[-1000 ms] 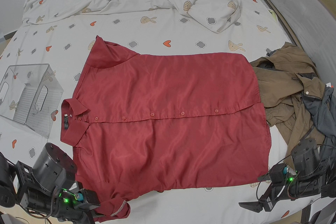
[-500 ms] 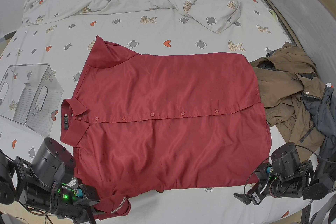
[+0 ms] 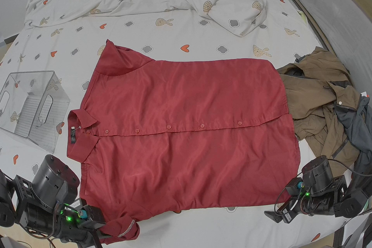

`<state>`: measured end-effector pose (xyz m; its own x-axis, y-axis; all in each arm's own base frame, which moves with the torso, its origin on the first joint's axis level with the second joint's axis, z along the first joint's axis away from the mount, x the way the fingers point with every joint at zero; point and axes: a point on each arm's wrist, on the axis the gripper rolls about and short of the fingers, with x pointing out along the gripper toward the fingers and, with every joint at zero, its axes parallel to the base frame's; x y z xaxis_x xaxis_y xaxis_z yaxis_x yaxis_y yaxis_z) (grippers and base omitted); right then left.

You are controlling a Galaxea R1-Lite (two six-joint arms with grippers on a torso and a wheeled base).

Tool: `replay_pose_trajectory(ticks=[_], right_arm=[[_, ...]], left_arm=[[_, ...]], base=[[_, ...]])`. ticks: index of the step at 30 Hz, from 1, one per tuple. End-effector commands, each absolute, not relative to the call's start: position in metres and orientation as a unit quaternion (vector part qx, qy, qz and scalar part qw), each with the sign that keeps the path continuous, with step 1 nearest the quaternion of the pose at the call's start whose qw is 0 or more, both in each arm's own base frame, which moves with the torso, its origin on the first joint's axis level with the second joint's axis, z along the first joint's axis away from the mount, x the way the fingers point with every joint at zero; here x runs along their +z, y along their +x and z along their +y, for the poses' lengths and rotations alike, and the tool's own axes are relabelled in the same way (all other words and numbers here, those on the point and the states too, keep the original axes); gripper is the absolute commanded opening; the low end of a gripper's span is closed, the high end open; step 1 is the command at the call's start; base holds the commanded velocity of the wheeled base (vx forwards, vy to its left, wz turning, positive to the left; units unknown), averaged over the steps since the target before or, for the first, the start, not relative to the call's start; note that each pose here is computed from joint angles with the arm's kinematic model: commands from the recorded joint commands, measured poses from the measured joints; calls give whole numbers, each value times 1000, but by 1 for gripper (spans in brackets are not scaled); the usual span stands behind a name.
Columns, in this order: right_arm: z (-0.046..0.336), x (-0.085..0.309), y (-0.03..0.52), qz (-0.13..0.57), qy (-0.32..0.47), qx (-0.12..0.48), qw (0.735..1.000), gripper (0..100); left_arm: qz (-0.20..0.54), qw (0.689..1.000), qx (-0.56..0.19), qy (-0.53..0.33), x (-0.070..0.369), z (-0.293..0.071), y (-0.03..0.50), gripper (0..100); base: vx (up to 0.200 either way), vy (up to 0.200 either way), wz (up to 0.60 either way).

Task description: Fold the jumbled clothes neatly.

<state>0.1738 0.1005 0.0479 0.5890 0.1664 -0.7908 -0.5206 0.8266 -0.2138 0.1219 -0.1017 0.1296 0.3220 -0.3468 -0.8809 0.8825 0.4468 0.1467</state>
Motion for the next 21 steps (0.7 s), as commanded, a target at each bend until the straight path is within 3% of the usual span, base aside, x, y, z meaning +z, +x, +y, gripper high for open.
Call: replay_pose_trajectory(ticks=[1,6,7,21], right_arm=[[102,49,177,404,-215,197,867,100],[102,50,179,403,-214,195,868,100],[101,49,179,403,-213,195,868,0],[91,49,179,410,-204,174,872,0]], left_arm=[[413,744,-413,326,128,-101,121,0],[413,744,-413,326,128,-101,121,0],[413,744,-413,326,128,-101,121,0],[406,748,-413,325,131,-99,118,0]], base=[[0,0,0],[0,0,0],[0,0,0],[0,0,0]])
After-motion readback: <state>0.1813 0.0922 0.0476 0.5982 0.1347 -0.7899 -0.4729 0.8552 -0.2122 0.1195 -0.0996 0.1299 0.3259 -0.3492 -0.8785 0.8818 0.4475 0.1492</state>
